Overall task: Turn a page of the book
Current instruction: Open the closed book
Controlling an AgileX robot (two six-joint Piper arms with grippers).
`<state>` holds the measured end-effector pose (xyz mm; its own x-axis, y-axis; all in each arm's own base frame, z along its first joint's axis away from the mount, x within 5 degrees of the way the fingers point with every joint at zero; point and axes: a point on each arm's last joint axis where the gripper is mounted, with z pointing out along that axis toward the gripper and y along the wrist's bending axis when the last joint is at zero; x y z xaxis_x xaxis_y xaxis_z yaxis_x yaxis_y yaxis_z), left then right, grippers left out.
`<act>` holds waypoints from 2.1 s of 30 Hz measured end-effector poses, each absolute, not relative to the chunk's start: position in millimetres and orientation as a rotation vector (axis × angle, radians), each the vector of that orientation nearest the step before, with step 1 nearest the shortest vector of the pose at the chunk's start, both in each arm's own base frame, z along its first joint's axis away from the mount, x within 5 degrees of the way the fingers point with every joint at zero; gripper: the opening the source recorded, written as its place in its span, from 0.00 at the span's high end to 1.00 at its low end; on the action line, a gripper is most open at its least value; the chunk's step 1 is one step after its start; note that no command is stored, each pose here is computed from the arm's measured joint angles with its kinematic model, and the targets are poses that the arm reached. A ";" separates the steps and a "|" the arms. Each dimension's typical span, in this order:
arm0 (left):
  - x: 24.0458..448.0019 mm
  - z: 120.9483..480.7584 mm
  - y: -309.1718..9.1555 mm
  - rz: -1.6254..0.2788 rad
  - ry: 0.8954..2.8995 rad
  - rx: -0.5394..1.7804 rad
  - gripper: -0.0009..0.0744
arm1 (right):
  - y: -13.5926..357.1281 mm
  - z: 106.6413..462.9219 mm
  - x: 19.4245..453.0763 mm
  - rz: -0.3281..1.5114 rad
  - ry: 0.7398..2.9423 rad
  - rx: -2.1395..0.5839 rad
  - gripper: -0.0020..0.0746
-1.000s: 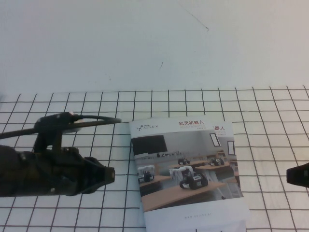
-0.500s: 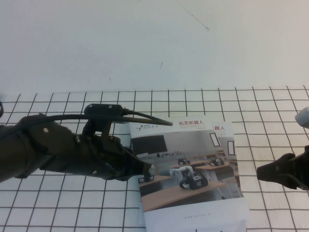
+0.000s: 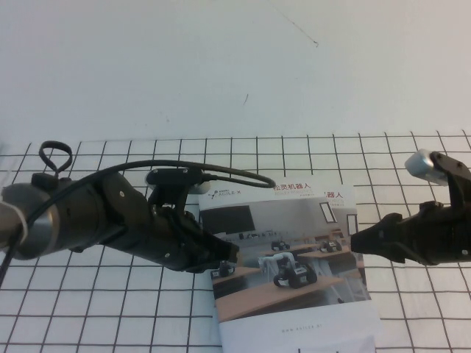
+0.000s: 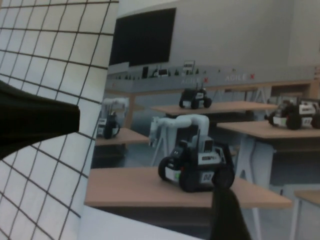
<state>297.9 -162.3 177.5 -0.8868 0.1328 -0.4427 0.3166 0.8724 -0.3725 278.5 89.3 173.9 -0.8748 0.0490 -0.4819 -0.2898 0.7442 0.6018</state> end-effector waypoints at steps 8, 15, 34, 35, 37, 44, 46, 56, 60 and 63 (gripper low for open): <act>304.0 144.2 -164.8 -0.595 2.729 0.324 0.99 | 83.3 155.5 289.1 0.810 2.501 -0.180 0.47; 307.3 135.6 -165.9 -0.594 2.753 0.316 0.99 | 84.2 133.4 293.9 0.797 2.513 -0.245 0.47; 308.7 135.2 -166.9 -0.599 2.756 0.319 0.99 | 97.3 116.4 294.9 1.013 2.475 -0.261 0.47; 308.7 135.2 -166.9 -0.599 2.756 0.319 0.99 | 98.2 117.3 294.5 1.032 2.467 -0.267 0.47; 308.7 135.2 -166.9 -0.599 2.756 0.319 0.99 | 101.0 120.5 294.8 1.081 2.441 -0.287 0.47; 308.7 135.2 -166.9 -0.598 2.755 0.321 0.99 | 112.8 141.6 299.7 1.302 2.268 -0.356 0.47; 308.7 135.1 -166.7 -0.595 2.755 0.326 0.99 | 116.3 149.7 301.0 1.374 2.203 -0.391 0.47; 309.0 135.4 -166.7 -0.592 2.753 0.332 0.99 | 124.0 173.7 306.9 1.529 2.029 -0.495 0.47; 309.0 135.4 -166.7 -0.591 2.753 0.335 0.99 | 124.2 174.6 307.6 1.529 2.024 -0.498 0.47; 309.0 135.3 -166.6 -0.589 2.752 0.342 0.99 | 124.2 173.8 307.0 1.528 2.030 -0.510 0.52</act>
